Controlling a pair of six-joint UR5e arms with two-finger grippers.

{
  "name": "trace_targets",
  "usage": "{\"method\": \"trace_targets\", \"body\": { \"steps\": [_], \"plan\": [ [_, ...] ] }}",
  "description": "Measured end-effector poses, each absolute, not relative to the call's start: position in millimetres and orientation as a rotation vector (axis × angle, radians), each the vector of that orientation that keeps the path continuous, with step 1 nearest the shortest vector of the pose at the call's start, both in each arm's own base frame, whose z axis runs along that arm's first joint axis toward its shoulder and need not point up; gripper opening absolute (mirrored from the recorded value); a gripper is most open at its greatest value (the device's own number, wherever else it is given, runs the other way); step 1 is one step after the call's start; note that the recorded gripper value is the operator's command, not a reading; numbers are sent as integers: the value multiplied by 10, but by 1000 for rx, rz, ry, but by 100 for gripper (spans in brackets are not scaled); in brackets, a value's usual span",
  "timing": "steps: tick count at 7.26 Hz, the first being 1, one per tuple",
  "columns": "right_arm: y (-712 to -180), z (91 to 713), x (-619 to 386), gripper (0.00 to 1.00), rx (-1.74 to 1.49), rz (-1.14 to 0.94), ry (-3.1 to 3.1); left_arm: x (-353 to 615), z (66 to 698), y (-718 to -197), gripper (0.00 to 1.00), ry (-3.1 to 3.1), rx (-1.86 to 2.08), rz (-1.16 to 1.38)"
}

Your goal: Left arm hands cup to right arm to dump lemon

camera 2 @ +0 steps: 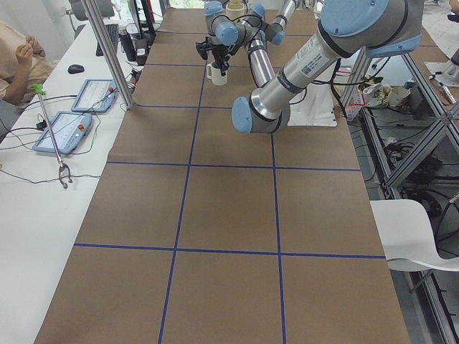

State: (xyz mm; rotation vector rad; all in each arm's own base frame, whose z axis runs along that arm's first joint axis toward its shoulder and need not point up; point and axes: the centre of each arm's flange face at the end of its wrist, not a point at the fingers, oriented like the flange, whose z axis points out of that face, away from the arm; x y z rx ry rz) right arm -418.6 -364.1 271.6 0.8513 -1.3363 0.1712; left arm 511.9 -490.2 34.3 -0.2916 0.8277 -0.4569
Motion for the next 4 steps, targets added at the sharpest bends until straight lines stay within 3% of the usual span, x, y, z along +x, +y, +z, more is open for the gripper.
{"method": "trace_targets", "body": {
  "steps": [4],
  "plan": [
    [-2934, 2371, -4766, 100, 1095, 205, -1178, 4941, 132, -5321, 0, 803, -319, -594]
  ]
}}
